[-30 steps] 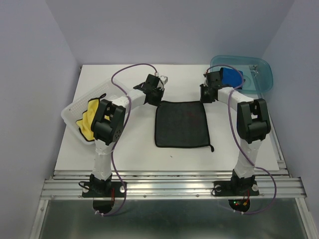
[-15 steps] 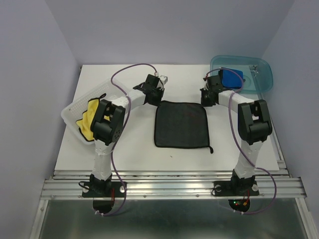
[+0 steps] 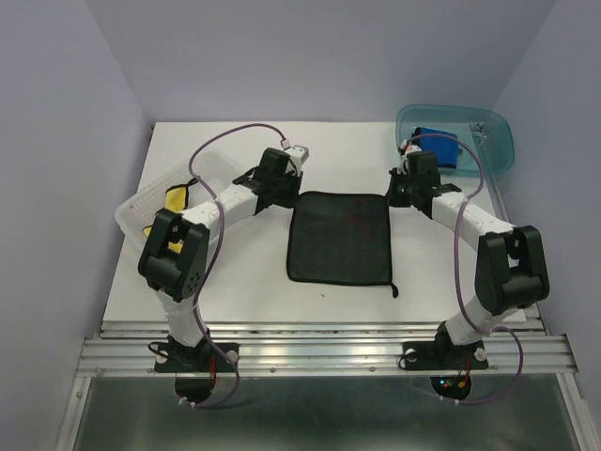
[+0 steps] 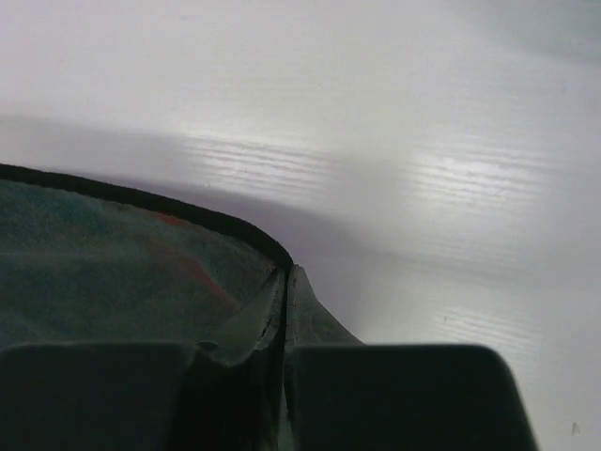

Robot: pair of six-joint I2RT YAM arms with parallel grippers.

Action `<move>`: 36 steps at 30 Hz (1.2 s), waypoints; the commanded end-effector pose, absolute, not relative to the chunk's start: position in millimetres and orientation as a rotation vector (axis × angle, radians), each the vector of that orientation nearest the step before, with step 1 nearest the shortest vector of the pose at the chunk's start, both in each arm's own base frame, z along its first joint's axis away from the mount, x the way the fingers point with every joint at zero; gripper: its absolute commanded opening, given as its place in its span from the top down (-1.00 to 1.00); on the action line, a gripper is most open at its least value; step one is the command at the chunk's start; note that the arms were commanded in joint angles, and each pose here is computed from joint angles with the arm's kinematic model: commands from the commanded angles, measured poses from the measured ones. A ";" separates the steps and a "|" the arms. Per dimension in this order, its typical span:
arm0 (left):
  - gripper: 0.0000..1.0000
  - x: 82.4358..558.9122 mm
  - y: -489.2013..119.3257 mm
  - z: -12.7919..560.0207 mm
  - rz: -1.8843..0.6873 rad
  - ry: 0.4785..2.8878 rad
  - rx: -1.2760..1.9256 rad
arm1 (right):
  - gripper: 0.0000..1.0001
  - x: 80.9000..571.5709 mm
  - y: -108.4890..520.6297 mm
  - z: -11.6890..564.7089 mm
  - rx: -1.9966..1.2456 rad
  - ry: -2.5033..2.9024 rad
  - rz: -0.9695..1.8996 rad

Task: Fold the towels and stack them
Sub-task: Fold the towel

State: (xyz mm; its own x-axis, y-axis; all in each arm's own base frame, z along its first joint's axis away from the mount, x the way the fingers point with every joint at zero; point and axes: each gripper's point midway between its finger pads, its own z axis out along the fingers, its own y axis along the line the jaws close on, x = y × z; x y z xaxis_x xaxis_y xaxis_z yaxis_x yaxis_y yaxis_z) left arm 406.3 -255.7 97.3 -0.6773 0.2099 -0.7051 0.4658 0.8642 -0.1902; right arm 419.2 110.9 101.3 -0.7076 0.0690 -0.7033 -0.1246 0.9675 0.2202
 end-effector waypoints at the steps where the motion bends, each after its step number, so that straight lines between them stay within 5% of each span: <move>1: 1.00 383.9 -267.3 128.1 -0.512 2.229 0.480 | 0.99 405.4 115.6 119.3 0.011 2.283 0.397; 19: 1.00 295.5 -243.6 107.3 -0.516 2.239 0.283 | 0.99 283.7 105.7 94.7 0.173 2.468 0.368; 36: 1.00 275.8 -248.1 71.2 -0.561 2.319 0.261 | 0.99 270.9 106.4 66.4 0.201 2.519 0.384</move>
